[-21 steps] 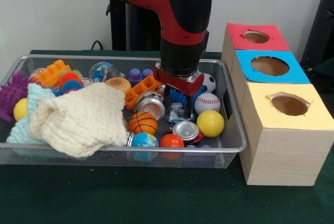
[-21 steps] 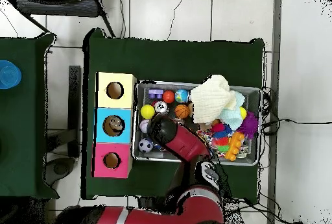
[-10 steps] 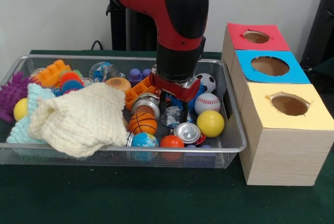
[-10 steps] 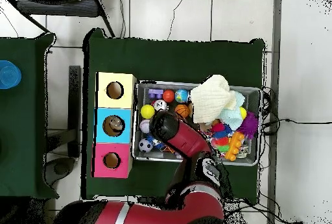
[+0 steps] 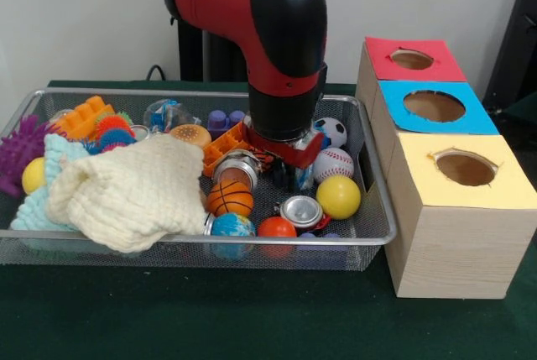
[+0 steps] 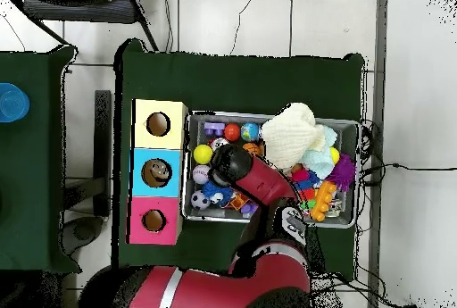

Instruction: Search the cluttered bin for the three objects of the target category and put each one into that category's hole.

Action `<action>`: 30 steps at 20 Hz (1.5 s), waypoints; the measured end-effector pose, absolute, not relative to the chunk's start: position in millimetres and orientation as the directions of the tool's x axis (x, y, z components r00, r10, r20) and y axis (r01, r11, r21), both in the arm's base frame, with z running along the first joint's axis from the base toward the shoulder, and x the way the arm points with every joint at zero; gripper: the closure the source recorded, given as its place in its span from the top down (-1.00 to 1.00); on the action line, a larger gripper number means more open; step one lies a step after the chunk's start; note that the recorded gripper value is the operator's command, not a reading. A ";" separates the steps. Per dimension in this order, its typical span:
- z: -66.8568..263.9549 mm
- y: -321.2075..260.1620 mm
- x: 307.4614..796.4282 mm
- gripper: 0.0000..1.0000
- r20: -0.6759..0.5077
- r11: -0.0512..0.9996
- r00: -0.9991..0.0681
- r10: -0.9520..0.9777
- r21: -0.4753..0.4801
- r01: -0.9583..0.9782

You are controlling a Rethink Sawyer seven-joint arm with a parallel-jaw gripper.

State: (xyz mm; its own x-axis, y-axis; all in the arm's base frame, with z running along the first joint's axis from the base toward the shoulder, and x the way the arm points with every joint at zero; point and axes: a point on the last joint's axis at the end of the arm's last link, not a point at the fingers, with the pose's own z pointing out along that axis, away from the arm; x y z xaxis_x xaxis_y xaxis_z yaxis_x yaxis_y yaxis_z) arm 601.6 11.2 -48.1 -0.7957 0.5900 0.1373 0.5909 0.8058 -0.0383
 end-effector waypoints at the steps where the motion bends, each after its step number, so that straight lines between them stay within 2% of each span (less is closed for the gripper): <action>1: -49.3 11.7 601.1 -1.00 0.152 0.808 -0.795 0.587 -0.040 0.588; 6: -54.6 9.3 601.4 -1.00 0.208 0.816 -0.794 0.572 -0.049 0.575; 15: -47.0 -19.0 612.0 -1.00 0.182 0.815 -0.797 0.576 -0.048 0.578; 16: -42.2 -27.0 614.4 1.00 0.165 0.816 -0.801 0.576 -0.049 0.576; 30: -23.4 -39.4 630.7 1.00 0.064 0.824 -0.822 0.566 -0.024 0.566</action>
